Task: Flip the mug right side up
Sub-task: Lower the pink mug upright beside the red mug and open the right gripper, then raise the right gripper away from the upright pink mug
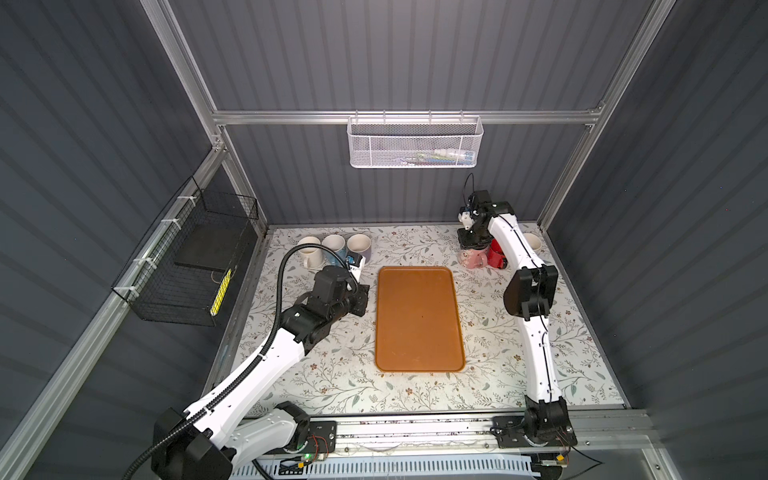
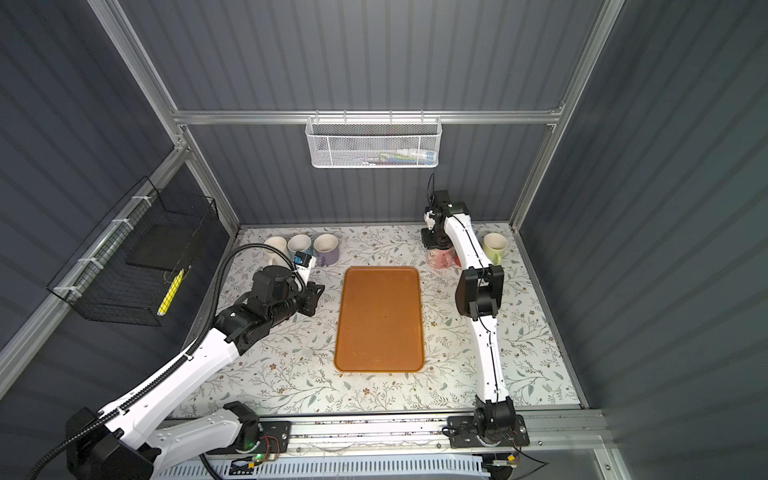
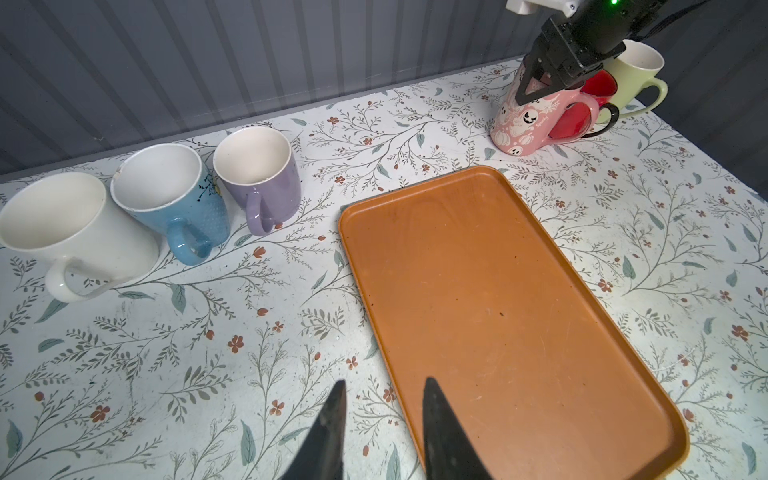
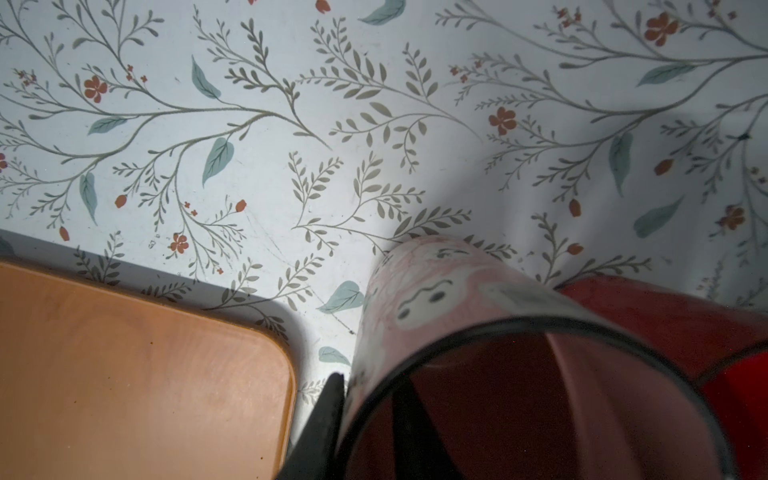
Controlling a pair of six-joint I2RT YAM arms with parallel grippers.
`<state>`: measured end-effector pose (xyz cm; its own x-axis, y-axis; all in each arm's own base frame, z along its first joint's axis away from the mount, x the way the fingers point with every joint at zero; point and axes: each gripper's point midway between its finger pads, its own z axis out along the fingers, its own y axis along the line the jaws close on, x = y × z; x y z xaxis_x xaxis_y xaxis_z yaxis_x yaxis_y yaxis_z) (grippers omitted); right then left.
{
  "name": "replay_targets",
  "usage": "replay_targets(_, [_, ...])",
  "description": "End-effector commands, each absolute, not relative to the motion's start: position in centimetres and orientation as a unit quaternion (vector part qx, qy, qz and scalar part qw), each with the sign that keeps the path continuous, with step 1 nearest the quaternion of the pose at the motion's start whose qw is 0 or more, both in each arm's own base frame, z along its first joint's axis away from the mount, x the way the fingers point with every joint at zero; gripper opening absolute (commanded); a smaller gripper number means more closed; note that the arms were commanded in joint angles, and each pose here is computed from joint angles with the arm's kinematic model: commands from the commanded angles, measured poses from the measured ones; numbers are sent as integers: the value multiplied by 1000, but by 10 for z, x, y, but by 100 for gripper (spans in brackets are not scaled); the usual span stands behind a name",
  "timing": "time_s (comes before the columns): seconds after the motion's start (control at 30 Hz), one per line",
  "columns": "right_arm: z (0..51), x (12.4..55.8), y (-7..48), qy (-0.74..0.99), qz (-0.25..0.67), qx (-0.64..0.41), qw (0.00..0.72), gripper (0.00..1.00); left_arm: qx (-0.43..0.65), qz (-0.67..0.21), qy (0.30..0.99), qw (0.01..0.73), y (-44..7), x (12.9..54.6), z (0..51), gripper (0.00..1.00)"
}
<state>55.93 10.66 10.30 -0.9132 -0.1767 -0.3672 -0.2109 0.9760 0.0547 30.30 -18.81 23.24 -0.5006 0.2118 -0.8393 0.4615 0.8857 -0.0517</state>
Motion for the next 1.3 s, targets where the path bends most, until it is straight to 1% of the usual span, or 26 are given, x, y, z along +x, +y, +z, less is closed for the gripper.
replay_targets(0.0, [101, 564, 99, 978, 24, -82, 189, 24, 205, -146, 853, 458, -193, 300, 233, 31])
replay_targets(0.2, [106, 570, 93, 977, 10, -63, 202, 28, 205, -146, 852, 460, -193, 300, 234, 31])
replay_targets(0.4, [110, 578, 94, 975, 15, -45, 219, 31, 204, -143, 853, 459, -192, 299, 233, 31])
replay_targets(0.8, [121, 586, 88, 970, 11, -18, 243, 33, 207, -142, 852, 459, -193, 301, 234, 31])
replay_targets(1.27, [150, 584, 87, 964, 19, -20, 263, 40, 204, -137, 853, 460, -190, 301, 235, 32])
